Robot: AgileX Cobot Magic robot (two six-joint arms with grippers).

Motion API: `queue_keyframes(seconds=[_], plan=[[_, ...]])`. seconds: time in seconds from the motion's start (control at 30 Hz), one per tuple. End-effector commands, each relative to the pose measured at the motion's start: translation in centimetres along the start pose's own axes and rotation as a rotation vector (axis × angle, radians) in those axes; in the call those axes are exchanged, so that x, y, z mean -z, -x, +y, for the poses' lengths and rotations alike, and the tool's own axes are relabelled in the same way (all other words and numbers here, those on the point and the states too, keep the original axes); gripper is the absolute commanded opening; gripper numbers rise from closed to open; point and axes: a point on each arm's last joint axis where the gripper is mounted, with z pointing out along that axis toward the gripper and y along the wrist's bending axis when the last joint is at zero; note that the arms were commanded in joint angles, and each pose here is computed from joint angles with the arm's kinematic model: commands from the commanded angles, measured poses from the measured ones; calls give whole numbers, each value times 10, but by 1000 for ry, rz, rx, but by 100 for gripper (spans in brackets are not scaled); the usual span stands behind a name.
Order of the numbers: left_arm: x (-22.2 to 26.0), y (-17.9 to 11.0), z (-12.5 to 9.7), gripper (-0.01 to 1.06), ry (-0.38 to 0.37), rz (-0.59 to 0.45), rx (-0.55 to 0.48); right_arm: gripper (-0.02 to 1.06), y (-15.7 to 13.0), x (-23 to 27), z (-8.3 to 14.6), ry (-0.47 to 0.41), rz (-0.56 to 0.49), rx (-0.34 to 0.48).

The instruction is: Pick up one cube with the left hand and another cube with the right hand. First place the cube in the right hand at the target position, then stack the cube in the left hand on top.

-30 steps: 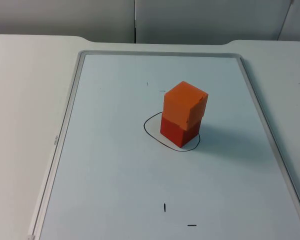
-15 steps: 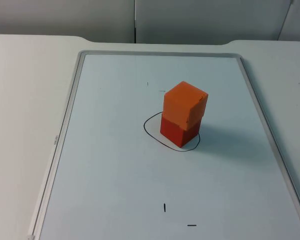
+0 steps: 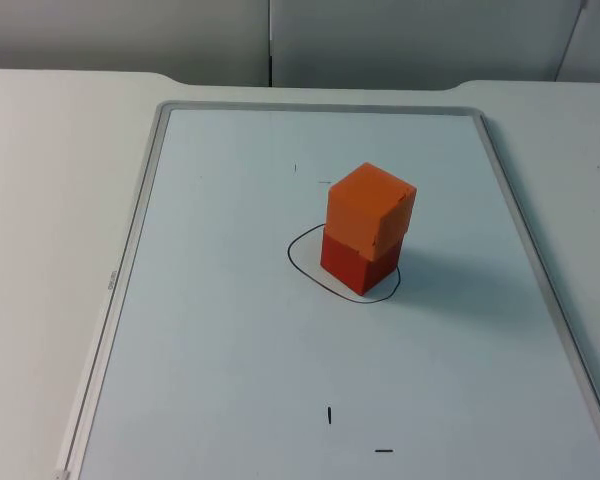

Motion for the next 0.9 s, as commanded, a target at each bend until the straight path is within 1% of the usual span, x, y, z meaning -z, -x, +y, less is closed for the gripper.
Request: queue_keyframes(seconds=[0.0,0.03,0.1,0.13,0.23,0.33,0.4,0.6,0.87], plan=[[6,-14,-2,100,1,-32,31,67,-4,5,1,5,-14,-8],[9,-22,-2,105,13,-52,43,67,-6,8,1,5,-21,-7],[18,-37,-2,105,38,-91,47,67,-8,10,1,6,-14,-11],[18,-37,-2,105,38,-91,47,67,-8,10,1,6,-14,-11],[27,-60,-2,105,72,-105,14,67,-13,9,1,3,35,-13],[29,-68,-2,105,84,-106,8,67,-15,9,1,1,60,-14],[26,-70,-1,105,86,-92,8,67,-17,10,-1,-13,76,-9],[22,-72,-1,105,87,-79,9,67,-18,10,-1,-13,93,-15],[23,-72,2,105,123,-76,8,67,-22,10,-2,-27,134,-8]])
